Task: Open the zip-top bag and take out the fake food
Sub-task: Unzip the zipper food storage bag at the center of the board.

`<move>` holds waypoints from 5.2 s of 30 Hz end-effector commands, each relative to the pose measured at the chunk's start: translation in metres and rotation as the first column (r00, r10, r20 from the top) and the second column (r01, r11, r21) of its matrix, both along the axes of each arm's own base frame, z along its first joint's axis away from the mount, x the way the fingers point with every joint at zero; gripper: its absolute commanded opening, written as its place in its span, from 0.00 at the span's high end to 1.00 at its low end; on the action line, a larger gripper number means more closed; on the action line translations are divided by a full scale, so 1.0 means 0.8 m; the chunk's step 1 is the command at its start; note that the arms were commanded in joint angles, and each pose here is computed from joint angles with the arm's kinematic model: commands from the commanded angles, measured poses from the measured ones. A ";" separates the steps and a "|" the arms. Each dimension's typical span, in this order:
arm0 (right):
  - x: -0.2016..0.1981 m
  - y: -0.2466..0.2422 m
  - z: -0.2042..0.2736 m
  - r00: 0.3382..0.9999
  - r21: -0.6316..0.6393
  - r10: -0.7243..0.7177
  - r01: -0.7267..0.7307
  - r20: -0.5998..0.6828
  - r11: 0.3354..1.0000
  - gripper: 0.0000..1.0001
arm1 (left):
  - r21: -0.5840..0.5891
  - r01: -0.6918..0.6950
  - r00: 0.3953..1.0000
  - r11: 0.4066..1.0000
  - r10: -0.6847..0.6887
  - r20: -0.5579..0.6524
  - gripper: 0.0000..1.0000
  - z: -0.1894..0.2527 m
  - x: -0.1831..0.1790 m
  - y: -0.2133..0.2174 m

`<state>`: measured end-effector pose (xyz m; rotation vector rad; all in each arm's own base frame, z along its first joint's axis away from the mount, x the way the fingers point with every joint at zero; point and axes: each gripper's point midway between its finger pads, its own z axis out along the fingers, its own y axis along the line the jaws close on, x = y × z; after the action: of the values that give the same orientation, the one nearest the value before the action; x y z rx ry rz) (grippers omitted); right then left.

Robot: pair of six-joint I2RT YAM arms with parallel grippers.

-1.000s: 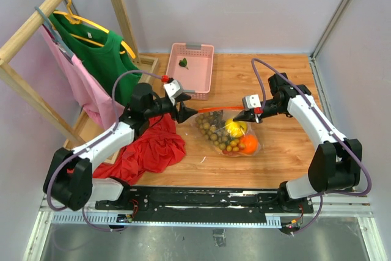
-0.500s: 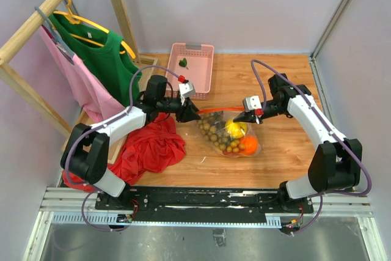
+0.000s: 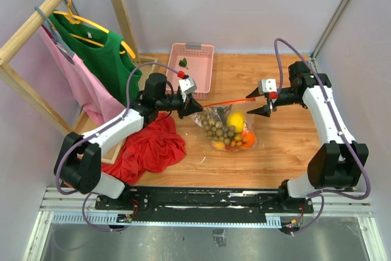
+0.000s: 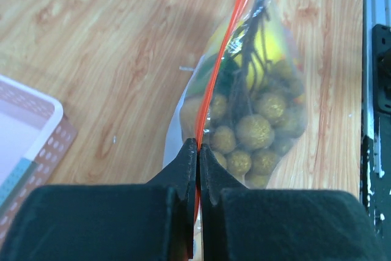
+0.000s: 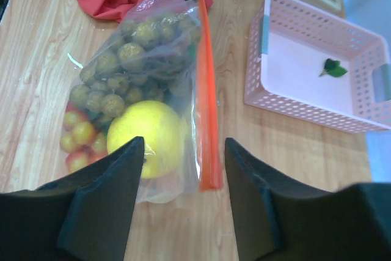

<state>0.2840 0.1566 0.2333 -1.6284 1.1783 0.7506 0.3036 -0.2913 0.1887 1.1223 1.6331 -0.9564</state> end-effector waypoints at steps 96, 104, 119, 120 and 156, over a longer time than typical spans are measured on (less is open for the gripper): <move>-0.023 0.154 0.080 0.998 0.151 0.041 -0.048 0.047 0.987 0.44 | -0.427 -0.094 0.990 0.900 0.128 0.052 1.00 0.094 -0.034 -0.033; -0.028 0.168 0.072 0.998 0.142 0.030 -0.038 0.056 0.989 0.55 | -0.429 -0.100 0.992 0.898 0.123 0.027 1.00 0.095 -0.034 -0.037; -0.037 0.180 0.063 0.998 0.143 0.047 -0.054 0.051 0.988 0.68 | -0.429 -0.116 0.992 0.896 0.129 0.001 1.00 0.094 -0.036 -0.037; -0.037 0.180 0.063 0.998 0.143 0.046 -0.053 0.053 0.988 0.68 | -0.430 -0.116 0.992 0.895 0.129 0.002 1.00 0.095 -0.036 -0.037; -0.031 0.169 0.052 1.000 0.118 0.004 -0.008 0.028 0.993 0.99 | -0.433 -0.172 0.981 0.885 0.194 0.006 1.00 0.096 -0.036 -0.025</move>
<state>0.2604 0.2960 0.2716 -1.5538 1.0720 0.7966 0.2748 -0.3169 0.2356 0.6974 1.4672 -1.1275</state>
